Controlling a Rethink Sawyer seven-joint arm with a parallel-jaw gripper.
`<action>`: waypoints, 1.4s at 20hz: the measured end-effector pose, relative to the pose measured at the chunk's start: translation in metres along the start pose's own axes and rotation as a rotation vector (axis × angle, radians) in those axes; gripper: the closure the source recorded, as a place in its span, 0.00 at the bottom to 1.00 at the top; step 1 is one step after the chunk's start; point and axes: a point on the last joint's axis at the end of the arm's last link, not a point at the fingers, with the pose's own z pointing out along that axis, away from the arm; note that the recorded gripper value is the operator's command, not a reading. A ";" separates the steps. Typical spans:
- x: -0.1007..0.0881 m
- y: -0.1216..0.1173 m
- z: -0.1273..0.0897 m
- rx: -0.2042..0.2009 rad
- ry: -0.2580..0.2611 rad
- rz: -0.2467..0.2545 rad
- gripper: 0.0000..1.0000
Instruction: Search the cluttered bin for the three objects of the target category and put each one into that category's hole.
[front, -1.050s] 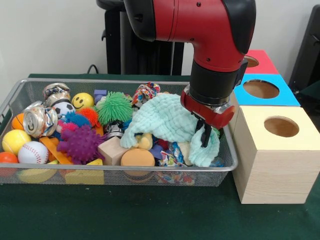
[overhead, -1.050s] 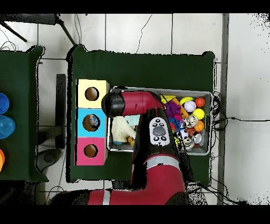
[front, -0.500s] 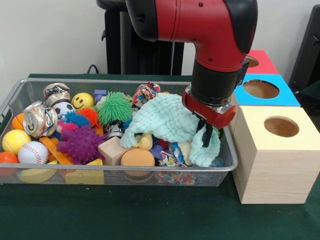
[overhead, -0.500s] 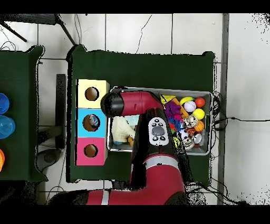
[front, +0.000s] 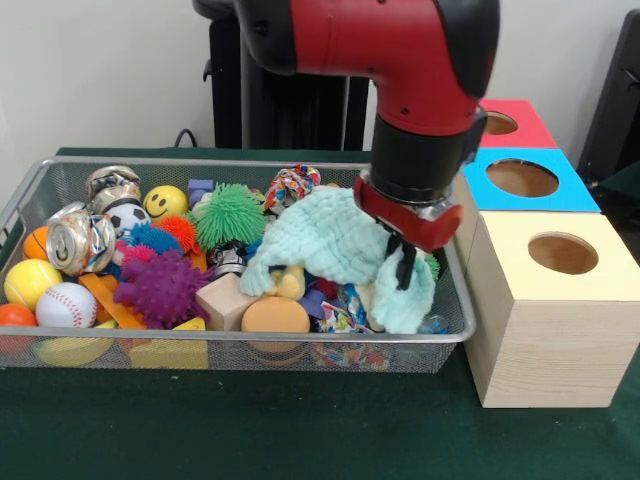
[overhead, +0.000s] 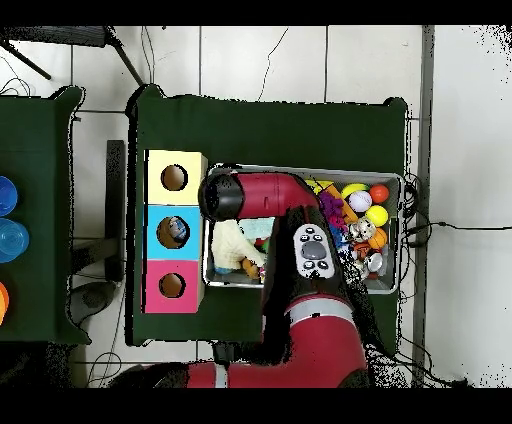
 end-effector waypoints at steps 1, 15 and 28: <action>-0.010 -0.007 -0.006 -0.010 0.005 0.012 1.00; -0.126 -0.112 -0.034 -0.008 -0.053 -0.013 1.00; -0.134 -0.129 -0.030 0.015 -0.058 -0.090 1.00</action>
